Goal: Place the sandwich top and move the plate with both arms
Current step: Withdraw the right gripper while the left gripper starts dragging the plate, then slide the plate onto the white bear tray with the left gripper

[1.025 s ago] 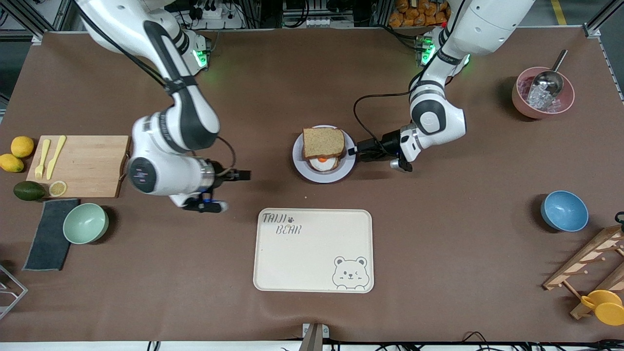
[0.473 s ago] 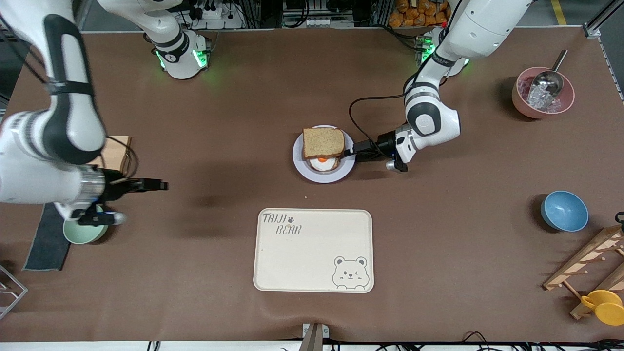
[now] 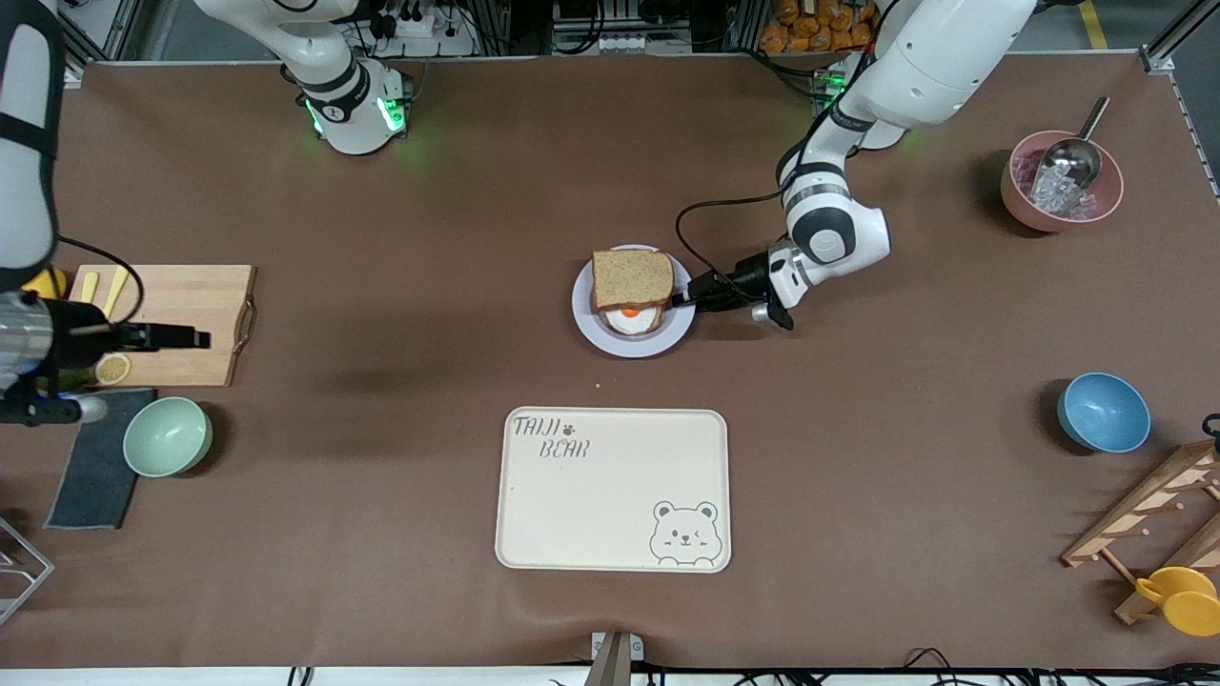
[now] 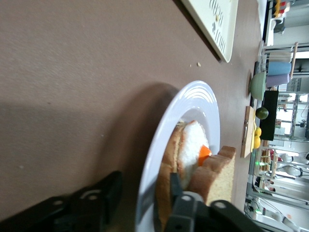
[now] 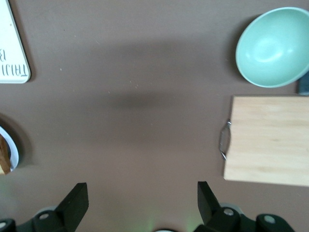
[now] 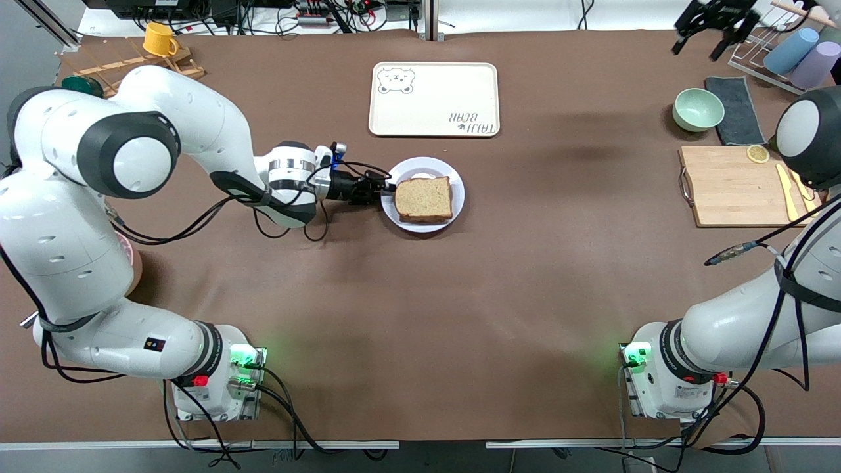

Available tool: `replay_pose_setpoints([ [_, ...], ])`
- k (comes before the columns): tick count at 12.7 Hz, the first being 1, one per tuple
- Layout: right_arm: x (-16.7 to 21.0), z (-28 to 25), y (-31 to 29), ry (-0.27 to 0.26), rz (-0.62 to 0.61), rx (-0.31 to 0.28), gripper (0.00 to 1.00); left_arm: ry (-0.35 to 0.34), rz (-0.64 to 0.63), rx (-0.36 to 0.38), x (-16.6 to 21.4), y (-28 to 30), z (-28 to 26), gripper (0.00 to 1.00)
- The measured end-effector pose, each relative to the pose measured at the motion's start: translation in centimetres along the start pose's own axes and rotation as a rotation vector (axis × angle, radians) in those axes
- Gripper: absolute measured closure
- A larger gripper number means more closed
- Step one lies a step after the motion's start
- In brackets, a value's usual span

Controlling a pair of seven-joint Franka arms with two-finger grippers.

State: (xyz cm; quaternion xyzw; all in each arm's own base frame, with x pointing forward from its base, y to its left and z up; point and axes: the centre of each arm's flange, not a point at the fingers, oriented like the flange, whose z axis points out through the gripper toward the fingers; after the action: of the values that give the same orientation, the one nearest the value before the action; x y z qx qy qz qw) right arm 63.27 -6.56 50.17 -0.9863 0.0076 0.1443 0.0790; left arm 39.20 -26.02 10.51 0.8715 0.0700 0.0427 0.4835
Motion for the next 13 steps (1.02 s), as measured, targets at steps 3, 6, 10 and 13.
replay_pose_setpoints([
  [3, -3.7, -6.2, -3.2, 0.126, -0.032, -0.079, 0.00, 0.007, 0.020, -0.017, -0.1, 0.4, 0.2, 0.89],
  [6, -7.8, -6.2, -5.4, 0.238, -0.012, -0.104, 0.00, 0.008, 0.023, -0.019, -0.1, 0.6, 0.2, 0.91],
  [10, -9.0, -4.4, -3.6, 0.261, 0.021, -0.102, 0.00, 0.030, 0.025, -0.016, 0.6, 0.8, -0.5, 0.91],
  [13, -8.7, -5.6, -2.9, 0.287, 0.033, -0.104, 0.00, 0.075, -0.004, -0.044, 2.2, 1.0, -2.0, 0.91],
])
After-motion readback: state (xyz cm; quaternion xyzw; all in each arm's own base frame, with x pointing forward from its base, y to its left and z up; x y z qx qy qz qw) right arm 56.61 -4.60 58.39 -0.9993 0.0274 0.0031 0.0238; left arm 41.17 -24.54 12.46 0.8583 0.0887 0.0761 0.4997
